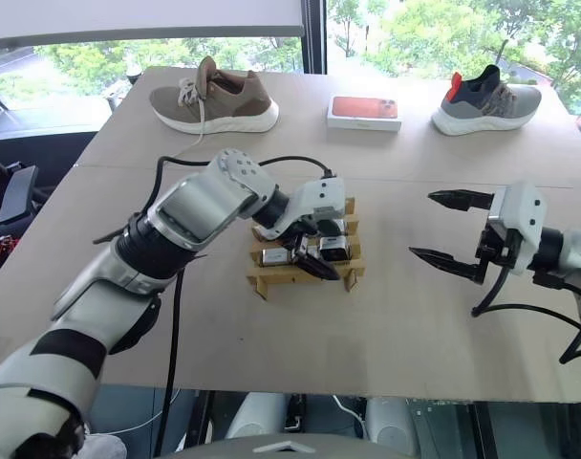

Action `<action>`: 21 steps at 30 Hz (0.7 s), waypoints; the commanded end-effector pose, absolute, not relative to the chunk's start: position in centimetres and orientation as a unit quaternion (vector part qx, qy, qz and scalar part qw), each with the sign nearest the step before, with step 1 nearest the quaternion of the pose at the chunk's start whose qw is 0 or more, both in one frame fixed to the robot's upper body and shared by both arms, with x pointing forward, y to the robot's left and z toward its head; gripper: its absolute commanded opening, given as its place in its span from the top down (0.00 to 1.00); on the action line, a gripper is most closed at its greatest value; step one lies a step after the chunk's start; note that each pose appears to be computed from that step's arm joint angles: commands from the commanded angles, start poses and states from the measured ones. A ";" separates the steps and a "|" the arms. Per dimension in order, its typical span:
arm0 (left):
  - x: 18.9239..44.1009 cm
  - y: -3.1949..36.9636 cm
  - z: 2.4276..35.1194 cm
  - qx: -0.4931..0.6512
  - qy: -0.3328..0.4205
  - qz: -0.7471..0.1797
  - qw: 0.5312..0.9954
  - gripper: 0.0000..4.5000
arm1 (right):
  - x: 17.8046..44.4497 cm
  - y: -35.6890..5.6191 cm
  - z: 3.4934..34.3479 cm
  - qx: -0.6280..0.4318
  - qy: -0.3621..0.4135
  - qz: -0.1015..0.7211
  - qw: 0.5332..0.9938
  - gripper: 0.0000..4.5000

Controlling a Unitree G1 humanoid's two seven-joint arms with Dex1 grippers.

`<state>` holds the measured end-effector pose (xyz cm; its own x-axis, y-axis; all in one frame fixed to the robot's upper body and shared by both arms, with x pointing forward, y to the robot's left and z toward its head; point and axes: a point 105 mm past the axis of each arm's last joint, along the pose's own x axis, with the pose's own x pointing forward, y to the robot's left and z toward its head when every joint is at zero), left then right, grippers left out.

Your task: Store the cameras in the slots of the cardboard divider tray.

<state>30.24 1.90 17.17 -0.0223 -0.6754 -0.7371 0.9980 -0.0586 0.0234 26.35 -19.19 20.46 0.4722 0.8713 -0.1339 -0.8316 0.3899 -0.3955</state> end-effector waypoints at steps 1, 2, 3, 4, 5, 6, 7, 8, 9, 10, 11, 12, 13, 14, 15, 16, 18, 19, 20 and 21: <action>29.8 1.9 18.6 0.279 0.249 -0.673 0.638 0.02 | 26.1 -19.4 21.5 -0.226 -0.063 0.508 0.829 0.00; 29.5 1.8 18.7 0.270 0.252 -0.677 0.636 0.02 | 26.1 -19.4 21.5 -0.226 -0.062 0.508 0.829 0.00; 29.5 1.9 18.8 0.268 0.251 -0.676 0.639 0.02 | 26.1 -19.4 21.5 -0.226 -0.062 0.508 0.829 0.00; 29.6 2.0 18.9 0.269 0.247 -0.674 0.642 0.02 | 26.1 -19.3 21.5 -0.226 -0.061 0.509 0.828 0.00; 29.5 2.2 19.0 0.261 0.248 -0.675 0.644 0.02 | 26.1 -19.3 21.5 -0.225 -0.061 0.510 0.828 0.00; 29.6 2.5 19.2 0.254 0.245 -0.673 0.650 0.02 | 26.1 -19.2 21.5 -0.225 -0.061 0.511 0.827 0.00; 29.8 2.6 19.8 0.242 0.229 -0.672 0.662 0.02 | 26.1 -19.2 21.4 -0.225 -0.062 0.510 0.827 0.00; 30.0 2.5 20.6 0.217 0.207 -0.671 0.678 0.02 | 26.1 -19.1 21.4 -0.224 -0.063 0.510 0.828 0.00; 30.5 2.5 21.6 0.190 0.179 -0.665 0.700 0.02 | 26.1 -19.1 21.3 -0.220 -0.064 0.509 0.830 0.00; 31.1 2.6 22.6 0.168 0.144 -0.652 0.725 0.02 | 26.1 -19.0 21.4 -0.215 -0.068 0.505 0.833 0.00; 31.6 3.1 23.6 0.148 0.097 -0.637 0.751 0.02 | 26.2 -18.8 21.4 -0.209 -0.071 0.502 0.836 0.00; 31.7 4.0 24.4 0.119 0.066 -0.630 0.764 0.02 | 26.2 -18.7 21.3 -0.202 -0.067 0.498 0.840 0.00; 32.2 5.5 24.6 0.098 0.047 -0.603 0.791 0.02 | 26.3 -18.6 21.1 -0.201 -0.065 0.495 0.843 0.00; 32.4 6.6 24.6 0.086 0.038 -0.583 0.807 0.02 | 26.2 -18.5 20.9 -0.201 -0.063 0.492 0.845 0.00; 32.6 8.2 24.6 0.072 0.020 -0.554 0.829 0.02 | 26.2 -18.4 20.7 -0.195 -0.058 0.489 0.848 0.00; 32.6 9.6 24.4 0.053 0.016 -0.535 0.843 0.02 | 26.2 -18.3 20.5 -0.190 -0.056 0.487 0.851 0.00; 31.9 12.5 24.0 -0.003 0.002 -0.485 0.874 0.02 | 26.4 -18.4 20.1 -0.176 -0.052 0.473 0.862 0.00; 31.5 13.4 23.8 -0.019 -0.003 -0.466 0.884 0.02 | 26.4 -18.5 20.0 -0.173 -0.052 0.468 0.865 0.00; 30.8 14.3 23.3 -0.022 -0.013 -0.451 0.892 0.02 | 26.3 -18.6 19.7 -0.169 -0.050 0.466 0.867 0.00; 30.1 15.4 22.5 -0.025 -0.013 -0.422 0.906 0.02 | 26.5 -18.7 19.6 -0.168 -0.054 0.455 0.873 0.00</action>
<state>31.20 15.14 20.97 0.6256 -0.7799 -0.0208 0.7756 0.6245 -0.0918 26.64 -18.69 18.89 0.5646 0.8213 -0.0821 -0.7976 0.5174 -0.3100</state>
